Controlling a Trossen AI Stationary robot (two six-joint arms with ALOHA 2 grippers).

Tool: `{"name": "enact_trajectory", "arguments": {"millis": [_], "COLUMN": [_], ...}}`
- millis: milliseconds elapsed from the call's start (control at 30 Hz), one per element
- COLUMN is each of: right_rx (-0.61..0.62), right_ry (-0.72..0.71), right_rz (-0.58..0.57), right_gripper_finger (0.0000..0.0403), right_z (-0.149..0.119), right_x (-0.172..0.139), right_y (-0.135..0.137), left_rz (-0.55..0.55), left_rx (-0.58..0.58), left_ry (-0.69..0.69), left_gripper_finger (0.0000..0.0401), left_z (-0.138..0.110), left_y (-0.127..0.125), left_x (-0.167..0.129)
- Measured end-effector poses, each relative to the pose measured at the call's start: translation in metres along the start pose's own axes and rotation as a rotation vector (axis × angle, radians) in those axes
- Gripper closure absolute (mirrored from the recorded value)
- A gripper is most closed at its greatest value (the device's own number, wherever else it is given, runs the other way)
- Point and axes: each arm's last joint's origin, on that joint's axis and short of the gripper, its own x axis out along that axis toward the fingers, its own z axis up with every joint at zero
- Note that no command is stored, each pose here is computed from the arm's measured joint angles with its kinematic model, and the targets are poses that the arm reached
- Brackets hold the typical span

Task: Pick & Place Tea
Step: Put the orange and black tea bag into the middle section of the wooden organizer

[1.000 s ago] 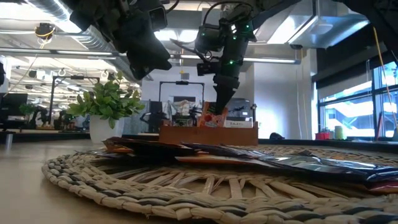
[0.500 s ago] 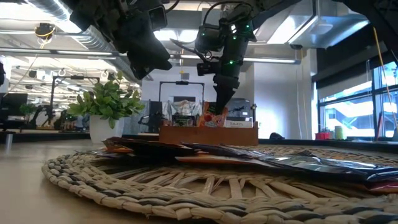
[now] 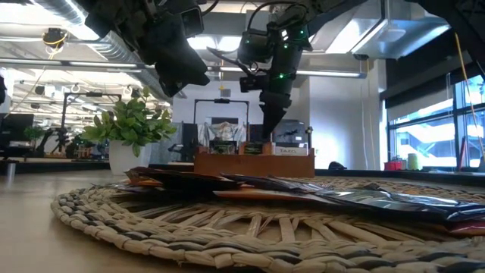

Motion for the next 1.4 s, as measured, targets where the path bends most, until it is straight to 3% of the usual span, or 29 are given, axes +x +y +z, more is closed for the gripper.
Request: {"name": "enact_trajectory", "arguments": {"millis": [233, 367, 600, 700, 867, 1033, 1200, 1400], "right_rx": [0.006, 0.02, -0.016, -0.01, -0.019, -0.016, -0.036, -0.039], "right_ry": [0.007, 0.001, -0.046, -0.119, -0.304, -0.497, -0.648, -0.707], "right_rz": [-0.046, -0.027, 0.218, 0.241, 0.275, 0.496, 0.668, 0.706], "right_gripper_finger": [0.0302, 0.0302, 0.0302, 0.0302, 0.0302, 0.0302, 0.0302, 0.0302], "right_z": [-0.001, -0.003, -0.021, -0.042, -0.085, -0.117, -0.135, -0.143], "right_x": [-0.004, -0.024, -0.06, -0.066, -0.074, -0.068, -0.052, -0.04], "right_y": [-0.002, 0.004, 0.043, 0.063, 0.097, 0.13, 0.155, 0.169], "left_rz": [0.0, -0.003, -0.006, -0.013, -0.039, -0.101, -0.227, -0.31], "left_rx": [0.0, 0.022, 0.052, 0.055, 0.125, 0.224, 0.14, 0.065], "left_ry": [0.0, -0.008, -0.019, -0.04, -0.121, -0.254, -0.182, -0.15], "left_gripper_finger": [0.0303, 0.0303, 0.0303, 0.0303, 0.0303, 0.0303, 0.0303, 0.0303], "left_z": [0.0, 0.001, 0.002, 0.004, 0.011, 0.021, 0.008, -0.015], "left_y": [0.0, 0.0, -0.001, -0.001, -0.005, -0.018, -0.033, -0.05], "left_x": [0.0, 0.0, 0.0, 0.0, 0.0, 0.002, 0.023, 0.062]}}
